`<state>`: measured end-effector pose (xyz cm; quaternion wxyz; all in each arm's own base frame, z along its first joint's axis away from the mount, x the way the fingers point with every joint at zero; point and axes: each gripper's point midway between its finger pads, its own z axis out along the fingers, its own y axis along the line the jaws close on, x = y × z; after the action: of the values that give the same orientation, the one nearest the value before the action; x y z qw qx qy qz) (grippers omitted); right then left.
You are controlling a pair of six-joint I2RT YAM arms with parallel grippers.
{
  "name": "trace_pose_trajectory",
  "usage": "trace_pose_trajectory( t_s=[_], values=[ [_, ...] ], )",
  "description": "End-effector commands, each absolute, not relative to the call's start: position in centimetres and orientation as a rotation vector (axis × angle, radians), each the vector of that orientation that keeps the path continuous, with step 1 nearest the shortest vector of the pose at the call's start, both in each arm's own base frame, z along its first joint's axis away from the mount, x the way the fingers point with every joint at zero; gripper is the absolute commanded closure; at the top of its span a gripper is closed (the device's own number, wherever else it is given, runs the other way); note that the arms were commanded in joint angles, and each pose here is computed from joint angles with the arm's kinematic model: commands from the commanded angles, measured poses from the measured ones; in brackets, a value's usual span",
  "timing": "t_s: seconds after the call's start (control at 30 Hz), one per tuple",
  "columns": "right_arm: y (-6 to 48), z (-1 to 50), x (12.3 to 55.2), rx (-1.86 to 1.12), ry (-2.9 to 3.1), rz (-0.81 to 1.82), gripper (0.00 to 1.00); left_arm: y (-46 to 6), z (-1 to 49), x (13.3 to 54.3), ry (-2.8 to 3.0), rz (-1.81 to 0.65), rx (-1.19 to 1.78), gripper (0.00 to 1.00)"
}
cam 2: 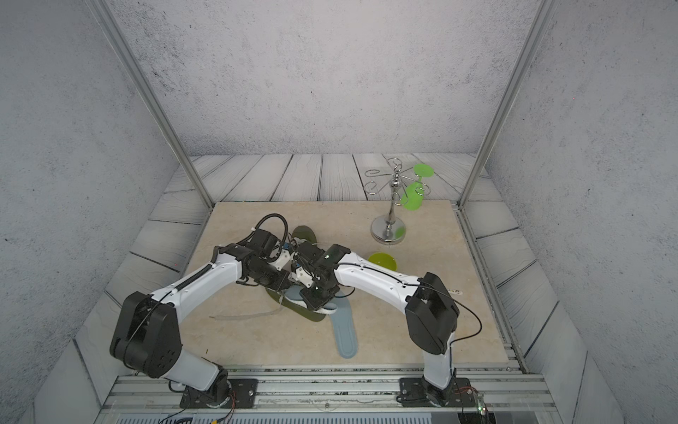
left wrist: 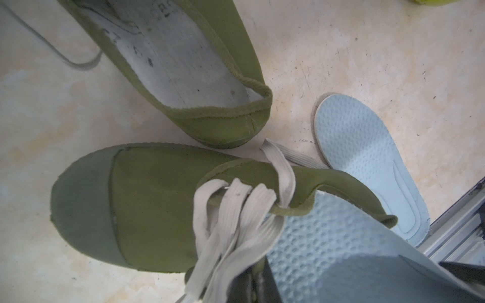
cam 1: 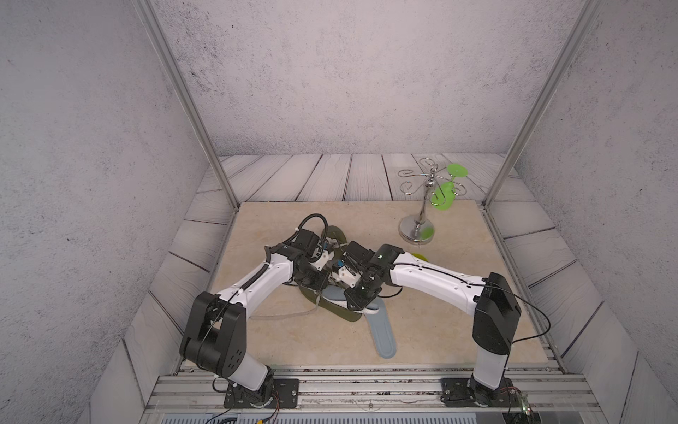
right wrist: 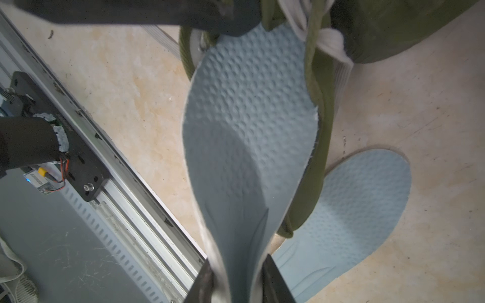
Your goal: Insert the insole into the shoe
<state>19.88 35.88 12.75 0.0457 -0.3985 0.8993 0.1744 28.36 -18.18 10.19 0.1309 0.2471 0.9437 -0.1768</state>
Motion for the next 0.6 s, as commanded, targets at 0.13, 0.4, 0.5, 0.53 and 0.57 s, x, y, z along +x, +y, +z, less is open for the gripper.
trace_pose_trajectory(
  t_s=[0.13, 0.4, 0.5, 0.53, 0.57],
  values=[
    [36.9, 11.0, 22.0, -1.225, 2.664, 0.479, 0.71, -19.7, 11.1, 28.0, 2.712, -0.639, 0.728, 1.0],
    [37.9, 10.7, 23.1, -1.228, 2.619, 0.479, 0.72, -19.7, 10.7, 27.7, 2.733, -0.65, 0.738, 1.0],
    [38.2, 10.6, 23.4, -1.239, 2.6, 0.476, 0.72, -19.7, 10.6, 27.8, 2.736, -0.65, 0.741, 1.0],
    [38.3, 10.7, 23.5, -1.241, 2.583, 0.479, 0.72, -19.7, 10.5, 27.8, 2.738, -0.662, 0.741, 1.0],
    [38.4, 10.7, 23.7, -1.237, 2.568, 0.478, 0.73, -19.8, 10.6, 27.9, 2.736, -0.676, 0.739, 1.0]
  ],
)
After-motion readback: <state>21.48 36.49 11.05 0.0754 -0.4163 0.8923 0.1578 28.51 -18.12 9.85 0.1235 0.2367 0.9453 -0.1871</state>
